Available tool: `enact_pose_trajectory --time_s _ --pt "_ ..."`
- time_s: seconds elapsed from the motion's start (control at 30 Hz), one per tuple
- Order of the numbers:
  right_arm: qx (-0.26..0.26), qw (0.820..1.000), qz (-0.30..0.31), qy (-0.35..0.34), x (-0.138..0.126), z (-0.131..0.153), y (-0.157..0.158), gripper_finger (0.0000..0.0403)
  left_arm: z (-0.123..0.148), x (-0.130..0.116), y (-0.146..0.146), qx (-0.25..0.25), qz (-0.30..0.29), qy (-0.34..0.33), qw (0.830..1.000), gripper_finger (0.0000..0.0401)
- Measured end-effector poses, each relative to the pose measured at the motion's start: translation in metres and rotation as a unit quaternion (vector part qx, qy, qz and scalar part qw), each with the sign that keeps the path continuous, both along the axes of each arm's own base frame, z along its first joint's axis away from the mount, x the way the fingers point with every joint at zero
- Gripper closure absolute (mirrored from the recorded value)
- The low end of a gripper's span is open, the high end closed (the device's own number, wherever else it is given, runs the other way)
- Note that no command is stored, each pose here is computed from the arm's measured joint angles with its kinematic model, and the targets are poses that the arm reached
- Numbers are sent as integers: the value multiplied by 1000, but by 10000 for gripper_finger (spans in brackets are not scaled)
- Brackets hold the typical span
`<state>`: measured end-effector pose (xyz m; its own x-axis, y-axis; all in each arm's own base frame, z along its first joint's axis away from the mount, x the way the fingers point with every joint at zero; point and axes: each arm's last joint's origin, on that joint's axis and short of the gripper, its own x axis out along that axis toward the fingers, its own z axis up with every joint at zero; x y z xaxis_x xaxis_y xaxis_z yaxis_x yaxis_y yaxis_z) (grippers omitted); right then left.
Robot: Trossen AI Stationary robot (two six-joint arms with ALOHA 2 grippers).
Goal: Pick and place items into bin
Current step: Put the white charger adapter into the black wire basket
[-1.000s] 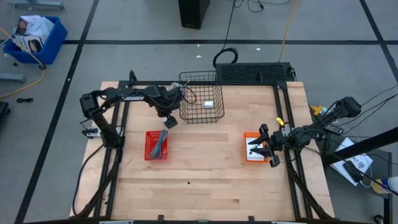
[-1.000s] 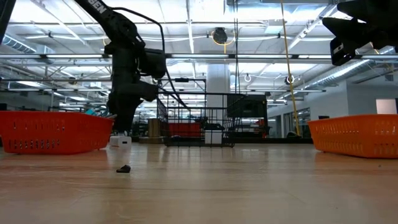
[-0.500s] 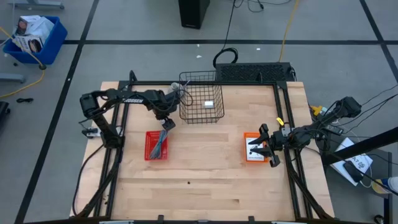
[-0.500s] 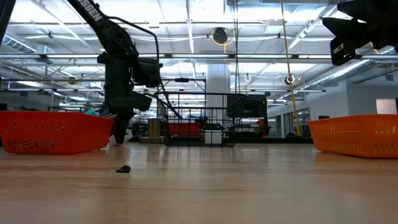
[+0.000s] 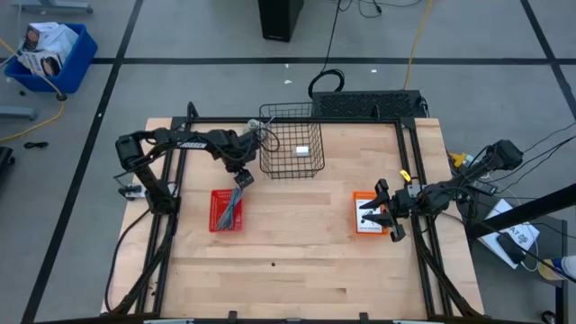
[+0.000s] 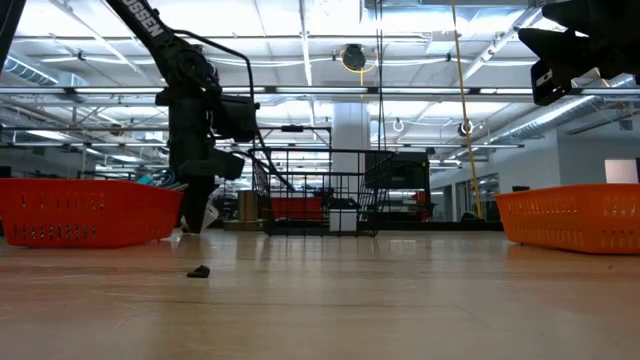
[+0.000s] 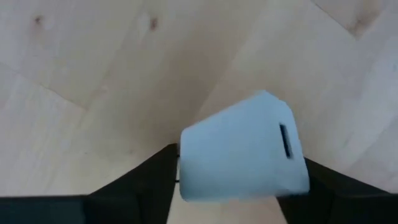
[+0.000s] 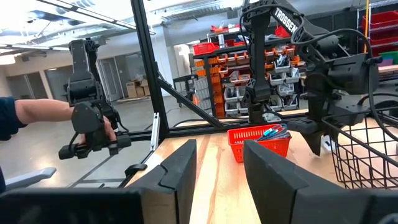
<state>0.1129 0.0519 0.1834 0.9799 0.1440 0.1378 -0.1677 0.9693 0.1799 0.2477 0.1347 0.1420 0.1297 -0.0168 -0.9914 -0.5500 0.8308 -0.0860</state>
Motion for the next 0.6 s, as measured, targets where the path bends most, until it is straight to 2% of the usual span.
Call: enact_pose_trajectory --time_s 0.13,0.47,0.53,0.6 --pt "0 1000 0 0 0 0 0 277 0 0 0 -1 -4 2 1000 208" --pt "0 1000 0 0 0 0 0 277 0 0 0 2 -21 1 1000 375" --pt "0 1000 0 0 0 0 0 277 0 -1 -1 -1 -15 5 1000 394" --pt "0 1000 0 0 0 0 0 277 0 -3 -1 -4 -11 13 1000 388"
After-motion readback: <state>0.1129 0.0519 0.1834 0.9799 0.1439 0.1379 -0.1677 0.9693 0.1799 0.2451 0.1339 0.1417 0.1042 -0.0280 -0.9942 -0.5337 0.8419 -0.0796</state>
